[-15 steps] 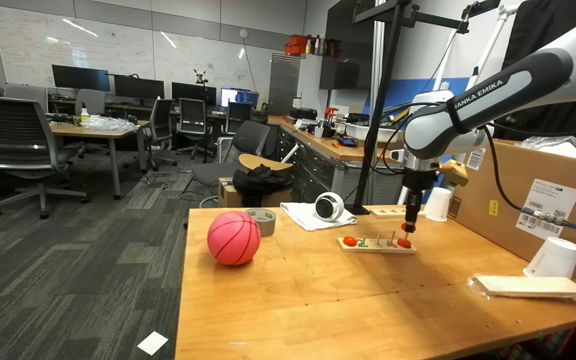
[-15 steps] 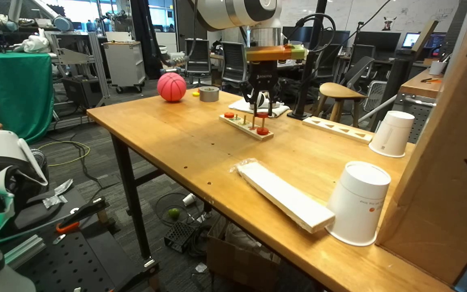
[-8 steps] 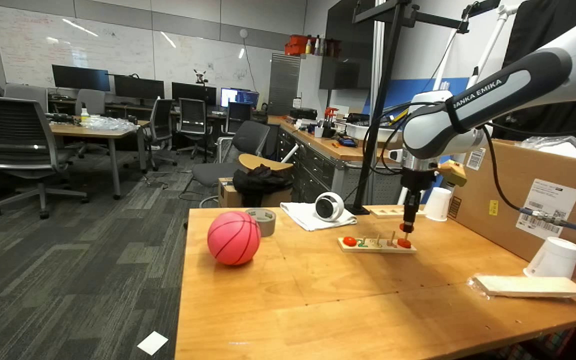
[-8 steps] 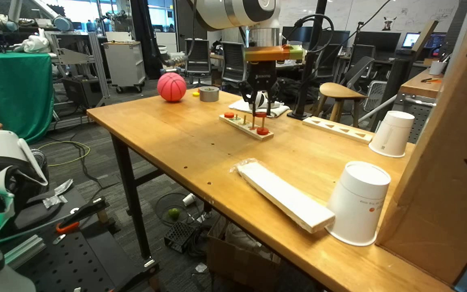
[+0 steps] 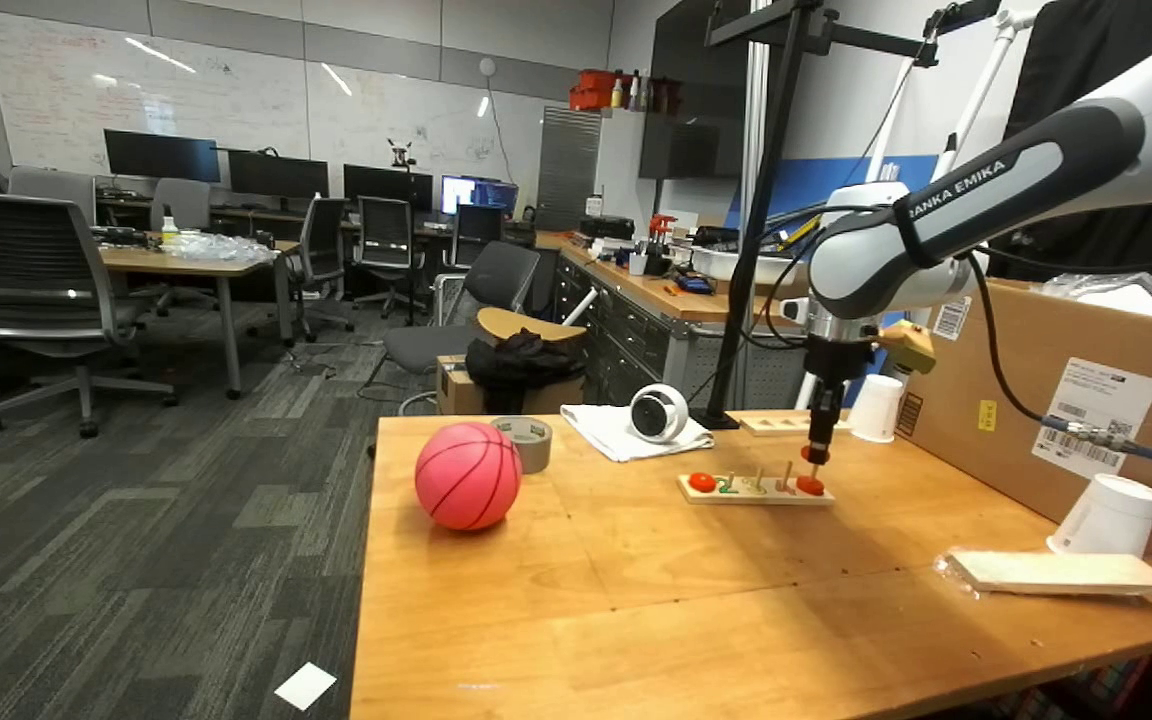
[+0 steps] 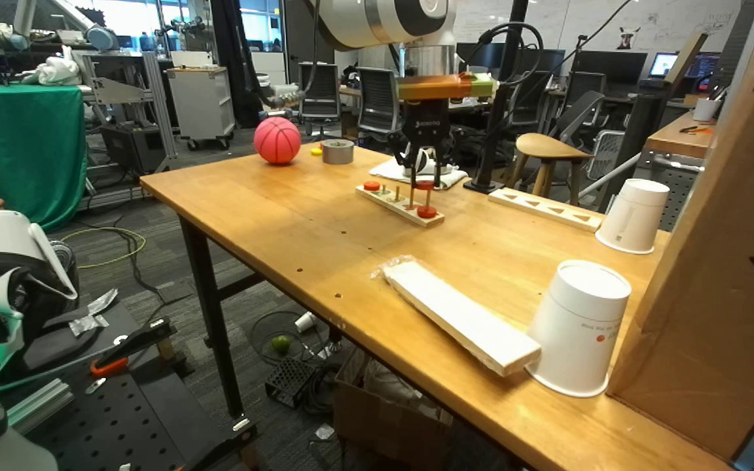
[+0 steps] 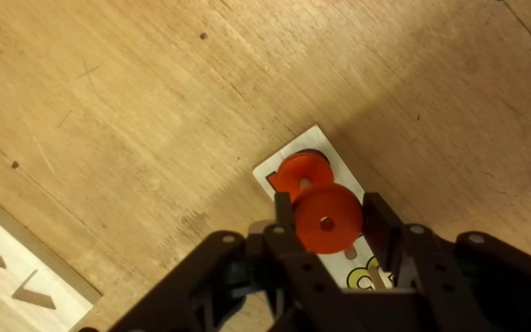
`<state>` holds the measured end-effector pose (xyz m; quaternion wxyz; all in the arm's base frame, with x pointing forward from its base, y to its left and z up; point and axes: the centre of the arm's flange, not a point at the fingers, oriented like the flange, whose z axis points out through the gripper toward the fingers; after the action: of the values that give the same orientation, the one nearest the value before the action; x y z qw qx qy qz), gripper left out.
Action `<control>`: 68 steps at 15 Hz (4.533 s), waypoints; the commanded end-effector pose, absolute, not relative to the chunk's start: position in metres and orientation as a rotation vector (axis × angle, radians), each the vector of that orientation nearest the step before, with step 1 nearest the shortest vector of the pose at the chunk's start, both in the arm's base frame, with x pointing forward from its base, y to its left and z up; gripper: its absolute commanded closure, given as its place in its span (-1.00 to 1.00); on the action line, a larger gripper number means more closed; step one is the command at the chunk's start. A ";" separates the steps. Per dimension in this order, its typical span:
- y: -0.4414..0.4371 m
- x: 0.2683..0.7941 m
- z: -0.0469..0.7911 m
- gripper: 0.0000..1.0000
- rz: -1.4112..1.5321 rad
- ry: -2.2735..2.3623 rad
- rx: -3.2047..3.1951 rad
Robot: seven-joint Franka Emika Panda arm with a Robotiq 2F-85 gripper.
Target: Move the orange discs to the first right position on the wooden board
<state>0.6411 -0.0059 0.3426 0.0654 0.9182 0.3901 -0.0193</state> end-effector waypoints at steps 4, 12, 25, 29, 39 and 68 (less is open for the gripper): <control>-0.018 0.640 0.339 0.66 -0.039 1.164 2.766; -0.026 0.640 0.346 0.66 -0.025 1.148 2.746; -0.024 0.638 0.332 0.66 -0.018 1.144 2.787; -0.025 0.635 0.329 -0.49 0.025 1.093 2.886; 0.039 0.641 0.357 -1.00 0.256 1.210 2.855; 0.131 0.667 0.300 -0.48 0.044 1.545 2.703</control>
<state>0.6544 0.1286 0.2953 0.0089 0.8725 0.4881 0.0189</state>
